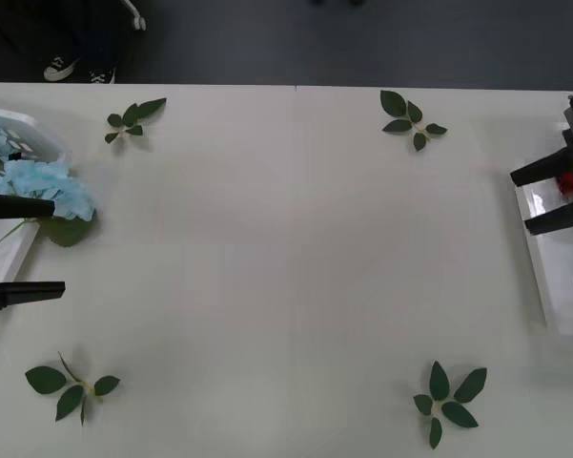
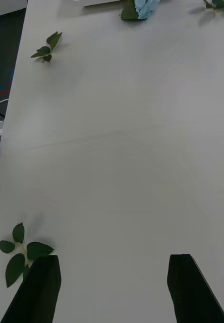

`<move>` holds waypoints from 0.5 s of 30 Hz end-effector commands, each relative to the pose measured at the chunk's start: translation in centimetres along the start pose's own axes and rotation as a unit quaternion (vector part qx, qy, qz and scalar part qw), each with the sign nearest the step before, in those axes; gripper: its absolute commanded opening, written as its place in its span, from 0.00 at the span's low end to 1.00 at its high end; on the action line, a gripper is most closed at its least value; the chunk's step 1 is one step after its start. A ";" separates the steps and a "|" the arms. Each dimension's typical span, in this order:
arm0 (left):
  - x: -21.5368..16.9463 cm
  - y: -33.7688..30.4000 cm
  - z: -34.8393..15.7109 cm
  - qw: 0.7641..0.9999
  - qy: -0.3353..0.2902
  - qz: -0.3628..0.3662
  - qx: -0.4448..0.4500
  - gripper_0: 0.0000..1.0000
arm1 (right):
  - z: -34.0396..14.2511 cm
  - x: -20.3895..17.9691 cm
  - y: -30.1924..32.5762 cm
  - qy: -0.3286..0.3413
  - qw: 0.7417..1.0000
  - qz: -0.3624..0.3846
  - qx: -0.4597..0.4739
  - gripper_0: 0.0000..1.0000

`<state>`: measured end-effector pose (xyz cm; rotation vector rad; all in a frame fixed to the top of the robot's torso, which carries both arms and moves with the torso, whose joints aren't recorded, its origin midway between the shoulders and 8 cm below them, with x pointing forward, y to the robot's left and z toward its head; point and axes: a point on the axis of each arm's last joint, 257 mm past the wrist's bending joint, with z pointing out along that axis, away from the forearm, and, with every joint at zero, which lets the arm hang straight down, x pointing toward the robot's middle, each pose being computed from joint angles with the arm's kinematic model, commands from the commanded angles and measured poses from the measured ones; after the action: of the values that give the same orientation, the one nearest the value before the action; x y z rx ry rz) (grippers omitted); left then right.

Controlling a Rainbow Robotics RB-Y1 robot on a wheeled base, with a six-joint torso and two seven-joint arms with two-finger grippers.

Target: Put the red flowers into the right box and the blue flowers into the left box

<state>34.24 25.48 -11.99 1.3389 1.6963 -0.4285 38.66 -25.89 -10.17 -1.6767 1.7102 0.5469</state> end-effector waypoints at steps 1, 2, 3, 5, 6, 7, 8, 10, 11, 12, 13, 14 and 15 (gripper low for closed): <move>-0.8 0.6 -0.4 0.999 0.009 0.040 -0.008 1.00 | -0.2 0.2 1.3 0.011 1.000 -0.005 0.002 0.62; -0.8 0.6 -0.4 0.999 0.009 0.040 -0.008 1.00 | 0.1 0.3 1.6 0.010 1.000 -0.003 0.005 0.62; -0.8 0.6 -0.4 0.999 0.009 0.040 -0.008 1.00 | 0.3 0.5 1.8 0.011 1.000 -0.001 0.009 0.62; -0.8 0.6 -0.4 0.999 0.009 0.040 -0.008 1.00 | 0.8 0.7 2.1 0.010 1.000 0.000 0.012 0.62; -0.8 0.6 -0.4 0.999 0.009 0.040 -0.008 1.00 | 1.2 0.7 2.3 0.009 1.000 0.000 0.015 0.62; -0.8 0.6 -0.4 0.999 0.009 0.040 -0.008 1.00 | 1.7 0.7 2.4 0.009 1.000 -0.002 0.018 0.62; -0.8 0.6 -0.4 0.999 0.009 0.040 -0.008 1.00 | 1.9 0.8 2.5 0.009 1.000 -0.002 0.019 0.62; -0.8 0.6 -0.4 0.999 0.009 0.040 -0.008 1.00 | 3.0 0.8 2.9 0.007 1.000 -0.003 0.025 0.62; -0.8 0.6 -0.4 0.999 0.009 0.040 -0.008 1.00 | 3.4 0.9 2.9 0.006 1.000 -0.002 0.028 0.62; -0.8 0.6 -0.4 0.999 0.009 0.040 -0.008 1.00 | 3.8 0.9 3.0 0.005 1.000 -0.001 0.030 0.62; -0.8 0.6 -0.4 0.999 0.009 0.040 -0.008 1.00 | 4.3 1.0 3.1 0.002 0.999 0.001 0.033 0.62; -0.8 0.6 -0.4 0.999 0.009 0.040 -0.008 1.00 | 4.5 1.0 3.1 0.003 0.999 0.000 0.034 0.62; -0.8 0.6 -0.4 0.999 0.009 0.040 -0.008 1.00 | 4.8 1.0 3.0 0.002 0.999 -0.001 0.038 0.62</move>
<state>34.24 25.48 -11.99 1.3389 1.6963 -0.4285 36.75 -23.54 -14.76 -1.5988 1.7253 0.4996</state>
